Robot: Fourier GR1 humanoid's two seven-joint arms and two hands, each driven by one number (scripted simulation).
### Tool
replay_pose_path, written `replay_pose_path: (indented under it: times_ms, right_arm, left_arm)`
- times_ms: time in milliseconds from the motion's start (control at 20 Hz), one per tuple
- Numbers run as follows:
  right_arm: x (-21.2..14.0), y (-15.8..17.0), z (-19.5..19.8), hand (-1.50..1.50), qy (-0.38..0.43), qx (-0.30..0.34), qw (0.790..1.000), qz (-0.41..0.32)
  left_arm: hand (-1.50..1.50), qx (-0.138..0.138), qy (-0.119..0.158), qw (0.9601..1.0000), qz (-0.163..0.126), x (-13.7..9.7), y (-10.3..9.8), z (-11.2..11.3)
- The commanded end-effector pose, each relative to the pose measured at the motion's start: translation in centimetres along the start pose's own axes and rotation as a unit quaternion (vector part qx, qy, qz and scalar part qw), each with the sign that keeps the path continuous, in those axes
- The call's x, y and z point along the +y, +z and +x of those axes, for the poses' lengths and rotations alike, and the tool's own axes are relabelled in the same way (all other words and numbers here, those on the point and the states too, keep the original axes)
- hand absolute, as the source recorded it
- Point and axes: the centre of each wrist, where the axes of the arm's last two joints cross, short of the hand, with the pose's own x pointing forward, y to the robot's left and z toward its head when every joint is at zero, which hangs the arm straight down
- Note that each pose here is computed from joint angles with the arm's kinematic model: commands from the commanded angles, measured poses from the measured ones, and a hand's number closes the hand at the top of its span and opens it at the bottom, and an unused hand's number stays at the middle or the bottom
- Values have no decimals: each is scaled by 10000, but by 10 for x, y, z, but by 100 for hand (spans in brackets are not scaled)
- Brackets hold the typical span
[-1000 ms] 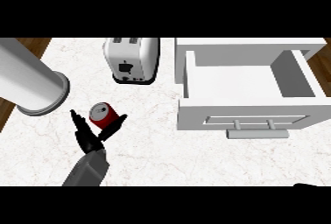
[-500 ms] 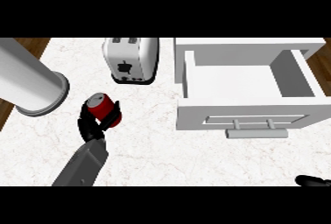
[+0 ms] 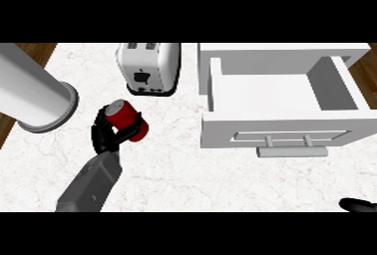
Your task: Pick up the can, place it into the drawer and close the drawer
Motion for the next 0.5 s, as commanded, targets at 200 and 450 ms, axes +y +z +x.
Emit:
replay_pose_path:
  times_ms: [200,450]
  right_arm:
    - [-9,-2,-8,-150,80,-47,9999,57]
    - [1,15,-6,-150,112,-13,9999,-45]
  left_arm:
    - [150,37,159,9708,-2393,-17,-6,10]
    - [150,38,48,9617,-2741,-70,-21,51]
